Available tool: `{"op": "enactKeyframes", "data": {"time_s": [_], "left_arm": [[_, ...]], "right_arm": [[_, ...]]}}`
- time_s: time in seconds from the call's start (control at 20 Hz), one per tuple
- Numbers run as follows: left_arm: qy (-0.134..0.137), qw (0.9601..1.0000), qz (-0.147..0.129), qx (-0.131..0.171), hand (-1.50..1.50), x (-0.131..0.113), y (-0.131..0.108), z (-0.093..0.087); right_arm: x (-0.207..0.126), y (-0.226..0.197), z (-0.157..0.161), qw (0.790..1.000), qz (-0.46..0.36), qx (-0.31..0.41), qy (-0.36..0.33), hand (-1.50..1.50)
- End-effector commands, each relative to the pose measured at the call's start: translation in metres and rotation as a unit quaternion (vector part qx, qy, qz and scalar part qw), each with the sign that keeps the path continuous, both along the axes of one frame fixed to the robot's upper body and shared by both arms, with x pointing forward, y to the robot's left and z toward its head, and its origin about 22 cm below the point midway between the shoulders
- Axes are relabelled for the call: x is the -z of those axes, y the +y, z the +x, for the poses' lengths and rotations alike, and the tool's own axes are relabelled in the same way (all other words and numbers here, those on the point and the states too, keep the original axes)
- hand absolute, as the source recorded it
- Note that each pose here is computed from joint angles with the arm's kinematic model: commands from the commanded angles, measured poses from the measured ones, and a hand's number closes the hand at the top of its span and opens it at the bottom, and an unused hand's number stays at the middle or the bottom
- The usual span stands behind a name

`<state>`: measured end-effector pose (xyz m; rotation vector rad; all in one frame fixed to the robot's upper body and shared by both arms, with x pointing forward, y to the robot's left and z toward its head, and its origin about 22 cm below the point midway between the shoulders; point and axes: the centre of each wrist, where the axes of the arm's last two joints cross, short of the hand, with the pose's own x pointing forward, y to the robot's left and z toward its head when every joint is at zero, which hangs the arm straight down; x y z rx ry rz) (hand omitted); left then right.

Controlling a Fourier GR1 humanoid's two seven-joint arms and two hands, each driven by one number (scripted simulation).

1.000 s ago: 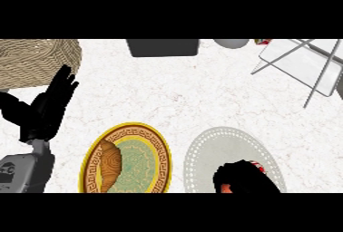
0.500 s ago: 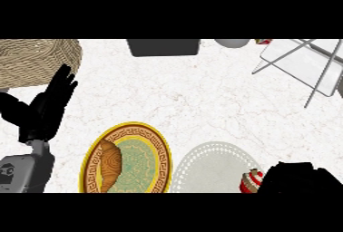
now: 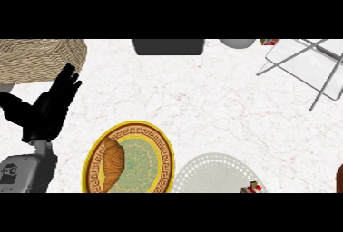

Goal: Pick the squash from the placemat and place it in the tiered shelf

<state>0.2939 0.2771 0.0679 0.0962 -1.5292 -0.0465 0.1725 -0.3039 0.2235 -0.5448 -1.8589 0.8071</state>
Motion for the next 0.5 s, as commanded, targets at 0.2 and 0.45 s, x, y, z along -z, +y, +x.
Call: {"op": "enactKeyframes", "data": {"time_s": [0.2,0.45], "left_arm": [[-0.001,0.9999,0.010,0.011,0.00,-0.001,-0.004,-0.010],[0.004,1.0000,-0.003,0.008,0.00,-0.016,0.008,0.005]], "right_arm": [[-0.061,-0.060,0.036,0.996,0.014,0.084,-0.015,1.50],[-0.052,-0.110,0.073,0.992,0.014,0.121,0.015,1.50]]}}
